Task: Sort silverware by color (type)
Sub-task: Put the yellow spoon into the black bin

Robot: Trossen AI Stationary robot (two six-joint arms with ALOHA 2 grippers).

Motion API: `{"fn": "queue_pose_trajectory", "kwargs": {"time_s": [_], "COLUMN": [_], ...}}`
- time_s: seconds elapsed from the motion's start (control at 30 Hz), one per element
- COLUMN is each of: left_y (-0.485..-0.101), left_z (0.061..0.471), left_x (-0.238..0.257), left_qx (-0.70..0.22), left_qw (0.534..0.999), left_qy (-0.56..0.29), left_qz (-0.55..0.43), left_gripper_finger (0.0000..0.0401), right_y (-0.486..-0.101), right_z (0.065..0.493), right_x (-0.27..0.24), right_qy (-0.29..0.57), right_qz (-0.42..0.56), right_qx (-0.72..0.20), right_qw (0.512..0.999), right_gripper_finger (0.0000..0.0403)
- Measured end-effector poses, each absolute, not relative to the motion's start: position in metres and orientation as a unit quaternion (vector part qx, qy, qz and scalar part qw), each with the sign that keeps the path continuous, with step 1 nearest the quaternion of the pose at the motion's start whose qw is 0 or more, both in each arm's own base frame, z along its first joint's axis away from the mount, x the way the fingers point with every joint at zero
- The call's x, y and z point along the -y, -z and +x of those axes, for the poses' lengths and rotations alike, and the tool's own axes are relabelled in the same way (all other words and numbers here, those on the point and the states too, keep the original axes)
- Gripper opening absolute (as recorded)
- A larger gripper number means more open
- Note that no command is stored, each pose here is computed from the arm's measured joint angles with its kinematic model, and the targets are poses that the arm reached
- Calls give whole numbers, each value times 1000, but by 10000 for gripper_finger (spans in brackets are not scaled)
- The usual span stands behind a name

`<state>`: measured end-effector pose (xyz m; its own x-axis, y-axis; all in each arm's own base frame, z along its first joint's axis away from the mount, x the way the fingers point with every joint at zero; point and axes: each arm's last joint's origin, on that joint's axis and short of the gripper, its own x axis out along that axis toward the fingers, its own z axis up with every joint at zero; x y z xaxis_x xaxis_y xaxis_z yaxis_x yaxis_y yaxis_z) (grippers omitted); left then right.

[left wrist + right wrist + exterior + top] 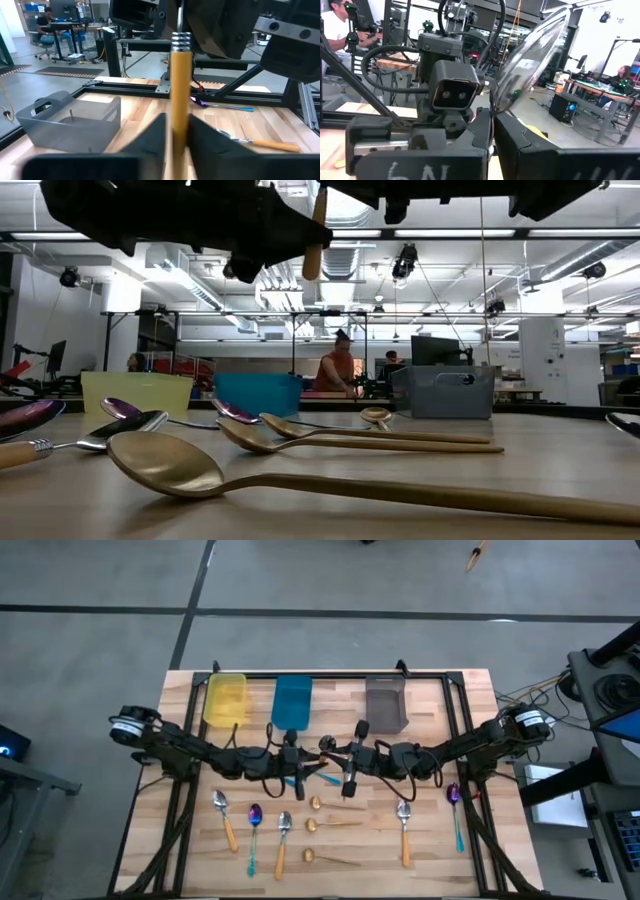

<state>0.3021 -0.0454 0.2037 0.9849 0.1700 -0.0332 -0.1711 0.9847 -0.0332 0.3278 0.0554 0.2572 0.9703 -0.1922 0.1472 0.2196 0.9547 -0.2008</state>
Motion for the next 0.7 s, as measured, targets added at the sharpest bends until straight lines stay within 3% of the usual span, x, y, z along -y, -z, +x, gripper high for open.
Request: {"fn": "queue_pose_trajectory", "kwargs": {"time_s": [0.3, 0.5, 0.7], "left_y": [-210, -212, -217], "left_z": [296, 295, 293], "left_x": [48, 52, 55], "left_qx": [-11, -12, 3], "left_qw": [999, 997, 983], "left_qy": [-16, 73, 185], "left_qz": [-36, -31, -12], "left_gripper_finger": [16, 16, 16], "right_y": [-258, -266, -283], "right_z": [327, 321, 320], "right_x": [-56, -55, -60], "right_qy": [83, 23, -78], "right_qz": [-65, -18, -42], "right_qx": [61, 33, -16], "right_qw": [993, 999, 996], "right_gripper_finger": [19, 73, 138]}}
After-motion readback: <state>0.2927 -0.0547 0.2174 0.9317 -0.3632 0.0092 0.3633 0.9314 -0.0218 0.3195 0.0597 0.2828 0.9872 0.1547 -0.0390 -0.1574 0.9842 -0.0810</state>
